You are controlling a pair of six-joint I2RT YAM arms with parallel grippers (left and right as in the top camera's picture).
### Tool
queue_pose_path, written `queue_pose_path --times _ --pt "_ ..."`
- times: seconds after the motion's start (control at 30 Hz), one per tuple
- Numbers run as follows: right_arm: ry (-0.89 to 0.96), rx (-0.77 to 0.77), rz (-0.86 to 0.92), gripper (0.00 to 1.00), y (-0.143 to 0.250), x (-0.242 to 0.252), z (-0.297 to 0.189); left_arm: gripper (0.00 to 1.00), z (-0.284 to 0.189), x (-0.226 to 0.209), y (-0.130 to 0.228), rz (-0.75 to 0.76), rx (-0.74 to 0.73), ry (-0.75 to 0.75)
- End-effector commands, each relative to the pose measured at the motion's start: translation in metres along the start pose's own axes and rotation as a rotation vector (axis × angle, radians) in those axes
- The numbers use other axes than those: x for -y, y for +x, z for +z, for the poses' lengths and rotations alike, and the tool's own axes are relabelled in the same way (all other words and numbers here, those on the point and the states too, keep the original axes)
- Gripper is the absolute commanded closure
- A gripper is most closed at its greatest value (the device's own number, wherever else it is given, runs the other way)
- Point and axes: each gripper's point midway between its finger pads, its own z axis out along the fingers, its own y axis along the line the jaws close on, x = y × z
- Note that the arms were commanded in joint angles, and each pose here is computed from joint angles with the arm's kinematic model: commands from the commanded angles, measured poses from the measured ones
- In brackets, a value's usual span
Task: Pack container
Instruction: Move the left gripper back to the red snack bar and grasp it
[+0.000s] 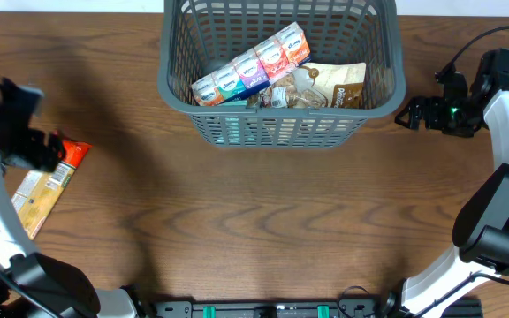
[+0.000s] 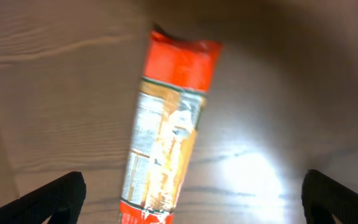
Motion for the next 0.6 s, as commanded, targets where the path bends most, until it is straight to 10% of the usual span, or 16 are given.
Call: queue_pose_path --times 0.0,0.57 --pt "-0.004 -0.018 -0.022 0.01 0.003 -0.005 0.005 0.01 0.02 0.002 0.016 0.188 -0.054 0.007" --pt "0.0 -0.001 0.036 0.01 -0.002 -0.005 0.005 0.01 0.112 -0.02 0.091 0.007 -0.248 0.174"
